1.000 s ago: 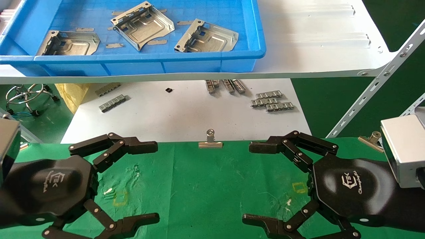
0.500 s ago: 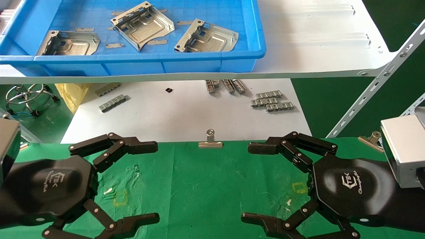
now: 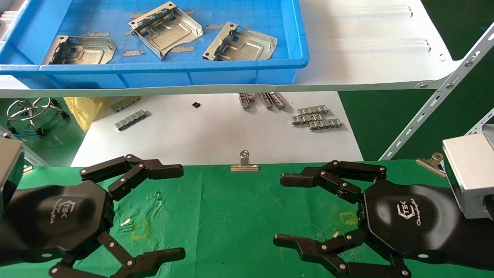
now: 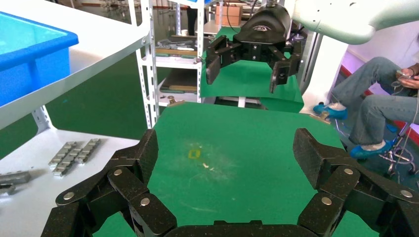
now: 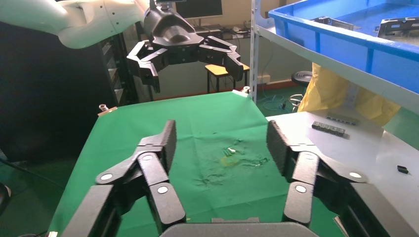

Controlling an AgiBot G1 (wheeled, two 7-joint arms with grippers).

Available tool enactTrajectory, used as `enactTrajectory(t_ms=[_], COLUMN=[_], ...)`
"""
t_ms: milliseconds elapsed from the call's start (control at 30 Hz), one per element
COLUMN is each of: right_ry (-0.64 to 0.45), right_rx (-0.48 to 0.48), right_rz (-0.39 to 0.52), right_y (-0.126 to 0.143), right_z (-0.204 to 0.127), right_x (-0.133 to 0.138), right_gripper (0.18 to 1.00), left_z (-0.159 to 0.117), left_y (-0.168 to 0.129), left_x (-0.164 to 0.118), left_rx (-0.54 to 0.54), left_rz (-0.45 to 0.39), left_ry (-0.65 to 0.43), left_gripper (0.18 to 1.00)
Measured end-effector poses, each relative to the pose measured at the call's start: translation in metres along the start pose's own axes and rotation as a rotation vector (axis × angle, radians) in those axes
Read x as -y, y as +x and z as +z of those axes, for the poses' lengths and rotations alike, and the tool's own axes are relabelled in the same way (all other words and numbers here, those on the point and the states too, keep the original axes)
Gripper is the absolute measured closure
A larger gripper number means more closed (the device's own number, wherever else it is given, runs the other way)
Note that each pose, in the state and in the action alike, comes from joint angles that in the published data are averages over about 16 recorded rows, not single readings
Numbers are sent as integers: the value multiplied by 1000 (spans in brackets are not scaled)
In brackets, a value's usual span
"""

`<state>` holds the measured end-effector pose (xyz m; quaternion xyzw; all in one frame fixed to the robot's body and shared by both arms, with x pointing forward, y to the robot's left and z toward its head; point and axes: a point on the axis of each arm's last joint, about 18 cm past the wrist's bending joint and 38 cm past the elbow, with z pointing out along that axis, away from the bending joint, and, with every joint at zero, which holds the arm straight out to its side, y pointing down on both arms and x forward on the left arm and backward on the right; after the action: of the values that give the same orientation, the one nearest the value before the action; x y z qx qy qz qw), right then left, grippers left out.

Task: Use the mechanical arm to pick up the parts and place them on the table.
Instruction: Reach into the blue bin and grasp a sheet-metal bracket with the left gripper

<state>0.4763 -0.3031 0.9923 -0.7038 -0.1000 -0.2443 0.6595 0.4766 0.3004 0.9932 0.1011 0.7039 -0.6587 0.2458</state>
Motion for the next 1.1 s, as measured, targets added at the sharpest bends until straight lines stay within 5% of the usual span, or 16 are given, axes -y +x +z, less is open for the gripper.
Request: enactTrajectory(t_ms=[600, 800, 1100], right_ry=[0, 0, 0], right_rx=[0, 0, 0], right_rz=[0, 0, 0], right_y=[0, 0, 0], right_z=[0, 0, 0], right_x=[0, 0, 0], right_gripper=[806, 898, 973], left_z=[6, 14, 29], left_y=[-18, -64, -176], left_x=[17, 53, 123], left_rx=[36, 128, 384], left_rz=[33, 94, 110], left_ry=[14, 24, 0], left_gripper=[184, 184, 184])
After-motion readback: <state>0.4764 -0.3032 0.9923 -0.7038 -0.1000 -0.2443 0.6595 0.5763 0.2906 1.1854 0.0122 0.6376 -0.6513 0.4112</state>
